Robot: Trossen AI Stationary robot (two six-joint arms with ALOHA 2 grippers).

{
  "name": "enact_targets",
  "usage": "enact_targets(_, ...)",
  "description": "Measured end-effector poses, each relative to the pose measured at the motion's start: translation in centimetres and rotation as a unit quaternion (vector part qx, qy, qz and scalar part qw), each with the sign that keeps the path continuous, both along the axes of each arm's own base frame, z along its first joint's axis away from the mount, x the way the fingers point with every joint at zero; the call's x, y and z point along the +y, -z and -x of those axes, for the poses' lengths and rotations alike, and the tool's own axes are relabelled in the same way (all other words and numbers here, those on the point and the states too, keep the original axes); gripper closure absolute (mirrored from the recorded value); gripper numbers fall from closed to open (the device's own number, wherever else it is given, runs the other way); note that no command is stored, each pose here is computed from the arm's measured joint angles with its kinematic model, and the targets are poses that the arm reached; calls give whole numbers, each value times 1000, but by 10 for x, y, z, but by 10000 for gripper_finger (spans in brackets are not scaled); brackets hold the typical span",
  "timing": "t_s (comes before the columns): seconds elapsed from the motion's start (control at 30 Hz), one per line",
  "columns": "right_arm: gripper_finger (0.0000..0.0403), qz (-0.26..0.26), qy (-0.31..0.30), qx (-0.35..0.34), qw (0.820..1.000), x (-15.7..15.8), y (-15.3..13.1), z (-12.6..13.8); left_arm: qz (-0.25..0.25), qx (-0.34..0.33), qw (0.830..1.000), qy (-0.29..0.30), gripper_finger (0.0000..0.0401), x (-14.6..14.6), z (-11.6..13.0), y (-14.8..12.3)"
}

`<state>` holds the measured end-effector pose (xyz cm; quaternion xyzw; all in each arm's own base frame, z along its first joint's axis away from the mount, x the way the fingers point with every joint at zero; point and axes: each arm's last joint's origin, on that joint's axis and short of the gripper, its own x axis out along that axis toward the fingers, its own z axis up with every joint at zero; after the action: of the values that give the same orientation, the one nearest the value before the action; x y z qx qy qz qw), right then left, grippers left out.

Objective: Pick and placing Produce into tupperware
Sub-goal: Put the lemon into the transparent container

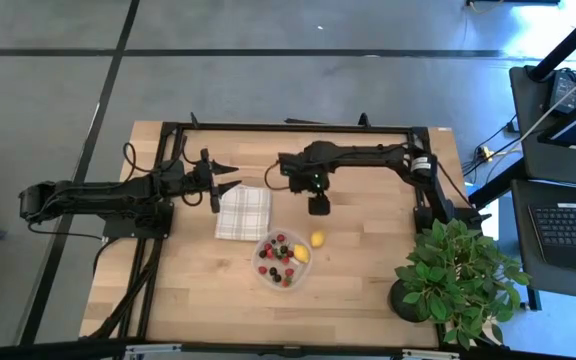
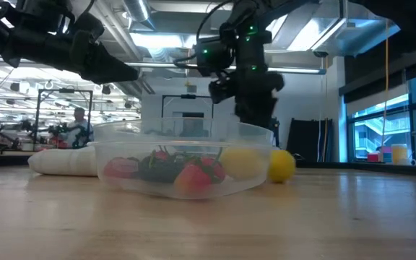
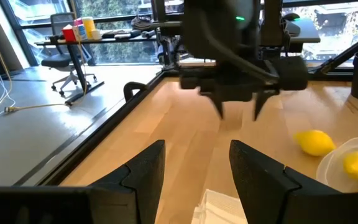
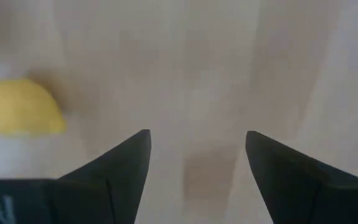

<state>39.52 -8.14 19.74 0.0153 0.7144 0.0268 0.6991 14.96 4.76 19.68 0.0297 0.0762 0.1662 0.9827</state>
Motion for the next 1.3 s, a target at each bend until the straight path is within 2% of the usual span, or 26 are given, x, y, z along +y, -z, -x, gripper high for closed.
enact_targets(0.1,138,-3,-5,38,999,18,-2,5,0,1,1000,0,228,0,0,0)
enact_targets(0.3,138,47,-18,96,994,58,-11,22,4,12,1000,0,228,0,0,2)
enact_targets(0.43,138,57,11,75,995,83,-20,47,5,14,1000,0,228,0,0,3)
enact_targets(0.57,138,59,19,-2,998,113,-22,69,18,17,1000,-2,228,0,1,4)
enact_targets(0.67,138,59,-22,-55,996,135,-15,80,18,17,1000,-2,228,0,1,4)
enact_targets(0.83,138,78,-102,-66,990,162,7,93,18,16,1000,-2,228,0,1,4)
enact_targets(1.07,138,80,-161,-46,983,185,21,108,17,15,1000,-2,228,0,1,4)
enact_targets(1.17,138,77,-193,-61,976,192,20,108,17,15,1000,-2,228,0,1,4)
enact_targets(1.3,138,73,-190,-81,976,194,20,104,17,15,1000,-2,228,0,1,4)
